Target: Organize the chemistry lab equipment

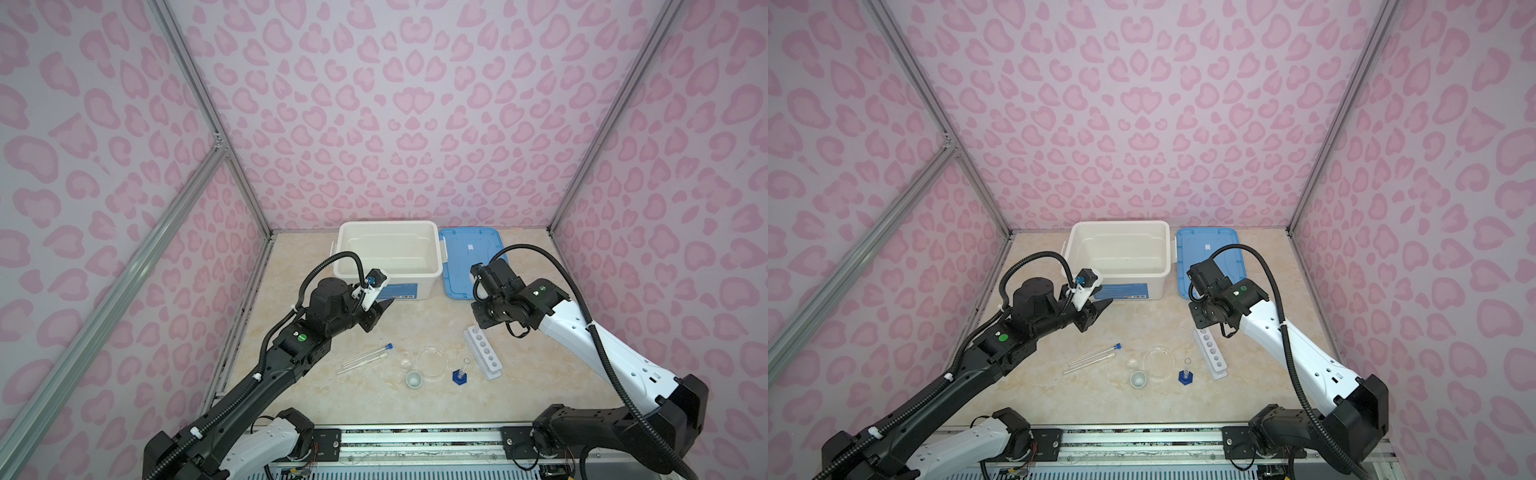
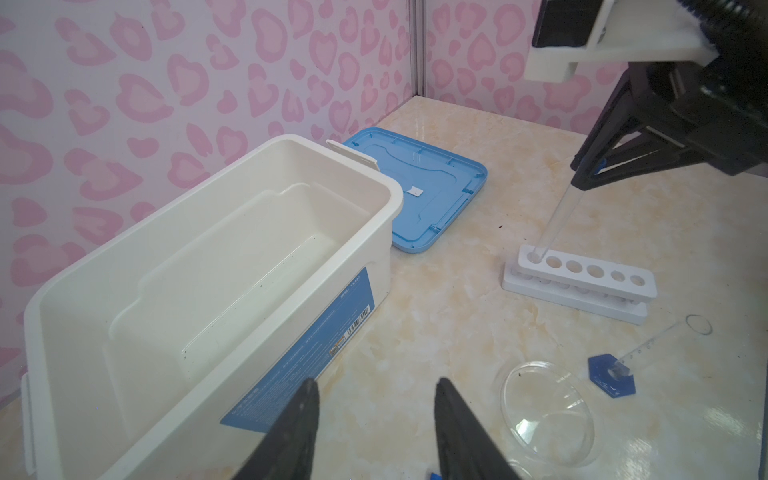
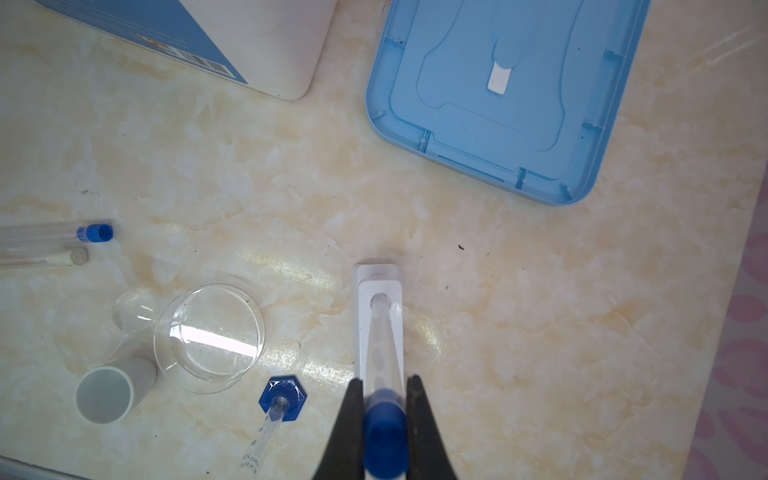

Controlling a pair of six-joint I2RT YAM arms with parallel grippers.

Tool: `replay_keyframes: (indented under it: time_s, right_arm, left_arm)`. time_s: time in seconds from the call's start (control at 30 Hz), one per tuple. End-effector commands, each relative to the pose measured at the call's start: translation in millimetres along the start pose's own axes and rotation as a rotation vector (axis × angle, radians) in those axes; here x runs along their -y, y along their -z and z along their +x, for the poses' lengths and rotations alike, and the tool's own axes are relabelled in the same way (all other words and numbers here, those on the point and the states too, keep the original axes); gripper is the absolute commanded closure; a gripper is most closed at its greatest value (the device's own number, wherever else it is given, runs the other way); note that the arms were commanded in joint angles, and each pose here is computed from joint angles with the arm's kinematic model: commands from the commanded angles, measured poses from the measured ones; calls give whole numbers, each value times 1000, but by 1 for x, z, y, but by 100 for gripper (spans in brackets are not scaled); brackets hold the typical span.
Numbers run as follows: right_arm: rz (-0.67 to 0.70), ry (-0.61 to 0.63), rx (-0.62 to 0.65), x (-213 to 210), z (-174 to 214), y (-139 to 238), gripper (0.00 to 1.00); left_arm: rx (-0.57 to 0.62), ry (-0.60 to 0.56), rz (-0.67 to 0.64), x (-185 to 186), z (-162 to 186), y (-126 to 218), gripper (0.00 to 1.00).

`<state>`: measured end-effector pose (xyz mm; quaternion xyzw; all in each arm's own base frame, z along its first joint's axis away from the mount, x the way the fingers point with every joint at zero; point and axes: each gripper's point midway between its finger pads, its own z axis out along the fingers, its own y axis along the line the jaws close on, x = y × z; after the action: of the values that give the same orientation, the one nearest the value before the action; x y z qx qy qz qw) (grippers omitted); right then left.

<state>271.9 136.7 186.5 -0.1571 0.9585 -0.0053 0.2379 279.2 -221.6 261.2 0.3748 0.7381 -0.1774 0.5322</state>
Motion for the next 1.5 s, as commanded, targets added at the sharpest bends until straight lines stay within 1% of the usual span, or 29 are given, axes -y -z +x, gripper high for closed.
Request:
replay_keyframes:
  time_s: [0.0,0.23,1.07,1.37,1.47]
  right_arm:
    - [2,-4,4,-1,0,-6,96]
    - [19,-17,-16,3,5,-17,96]
    - [20,-31,8,8,7,-32,96]
    - [9,-35,0,7,11,-35,93]
    - [8,-43,3,9,12,-36,91]
  left_arm:
    - [25,-6,7,1,-6,0,52]
    - [25,-6,8,0,-6,-1,52]
    - [14,-7,11,1,-3,-4,52]
    - [8,-5,17,2,-2,-4,52]
    - [8,-7,10,0,-3,-3,52]
